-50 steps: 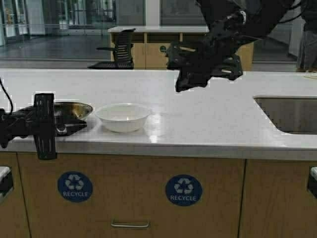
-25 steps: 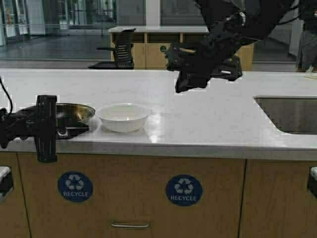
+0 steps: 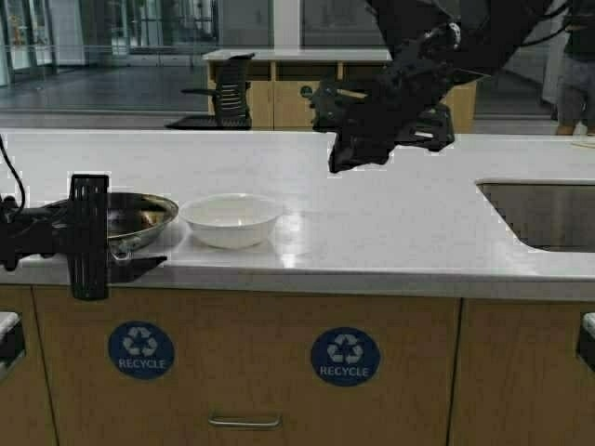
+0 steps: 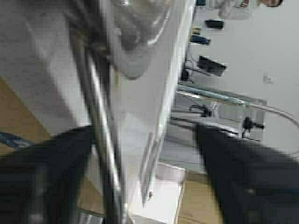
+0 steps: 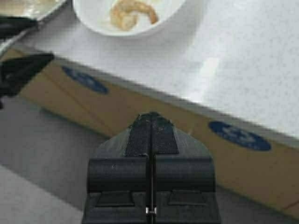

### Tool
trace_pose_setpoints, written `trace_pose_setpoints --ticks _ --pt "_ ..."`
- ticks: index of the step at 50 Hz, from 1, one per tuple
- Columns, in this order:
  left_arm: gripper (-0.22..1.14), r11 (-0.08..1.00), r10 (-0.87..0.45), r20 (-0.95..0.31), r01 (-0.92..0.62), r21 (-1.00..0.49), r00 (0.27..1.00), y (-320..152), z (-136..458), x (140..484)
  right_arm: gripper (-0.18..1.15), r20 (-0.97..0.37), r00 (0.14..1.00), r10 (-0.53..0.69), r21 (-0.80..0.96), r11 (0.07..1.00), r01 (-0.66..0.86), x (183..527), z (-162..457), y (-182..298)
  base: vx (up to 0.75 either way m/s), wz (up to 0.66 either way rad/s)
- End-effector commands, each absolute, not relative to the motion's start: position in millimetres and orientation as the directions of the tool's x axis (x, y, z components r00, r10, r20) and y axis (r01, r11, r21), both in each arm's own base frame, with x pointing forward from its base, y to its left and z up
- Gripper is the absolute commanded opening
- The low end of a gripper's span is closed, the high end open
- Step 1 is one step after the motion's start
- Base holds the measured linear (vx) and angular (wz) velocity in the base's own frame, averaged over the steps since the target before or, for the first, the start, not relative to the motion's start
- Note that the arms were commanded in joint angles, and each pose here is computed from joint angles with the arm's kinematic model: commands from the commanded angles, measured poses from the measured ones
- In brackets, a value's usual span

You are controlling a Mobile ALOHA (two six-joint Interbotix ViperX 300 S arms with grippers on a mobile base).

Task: Add oil to the pan and cook the shrimp and serve it

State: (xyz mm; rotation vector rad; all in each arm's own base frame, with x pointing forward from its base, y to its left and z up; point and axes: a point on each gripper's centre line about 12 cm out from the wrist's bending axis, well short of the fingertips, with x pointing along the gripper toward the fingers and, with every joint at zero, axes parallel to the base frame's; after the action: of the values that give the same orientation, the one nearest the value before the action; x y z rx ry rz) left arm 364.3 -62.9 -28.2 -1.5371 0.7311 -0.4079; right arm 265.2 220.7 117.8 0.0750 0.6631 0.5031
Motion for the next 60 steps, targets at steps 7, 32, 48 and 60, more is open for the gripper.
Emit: trace_pose_setpoints --ticks 7,32,48,60 --pt "1.03 0.051 -0.66 -0.139 -0.14 -0.989 0.739 -61.6 -10.3 367.7 0.06 -0.539 0.69 0.482 0.234 0.873 -0.427 269.5 127.3 224.7 0.0 0.0" --pt "1.03 0.14 -0.623 -0.195 -0.137 -0.981 0.758 -46.0 5.4 325.6 0.06 -0.532 0.696 0.483 0.235 0.873 -0.427 270.9 128.8 225.0 0.0 0.0" --pt "1.03 0.196 -0.647 -0.251 -0.161 -0.967 0.72 -52.5 8.7 289.5 0.06 -0.533 0.695 0.483 0.233 0.873 -0.429 270.0 128.1 224.8 0.0 0.0" --pt "1.03 0.389 -0.61 -0.424 -0.212 -0.896 0.669 -49.4 -3.7 263.8 0.06 -0.529 0.697 0.484 0.234 0.872 -0.429 270.8 129.1 225.4 0.0 0.0"
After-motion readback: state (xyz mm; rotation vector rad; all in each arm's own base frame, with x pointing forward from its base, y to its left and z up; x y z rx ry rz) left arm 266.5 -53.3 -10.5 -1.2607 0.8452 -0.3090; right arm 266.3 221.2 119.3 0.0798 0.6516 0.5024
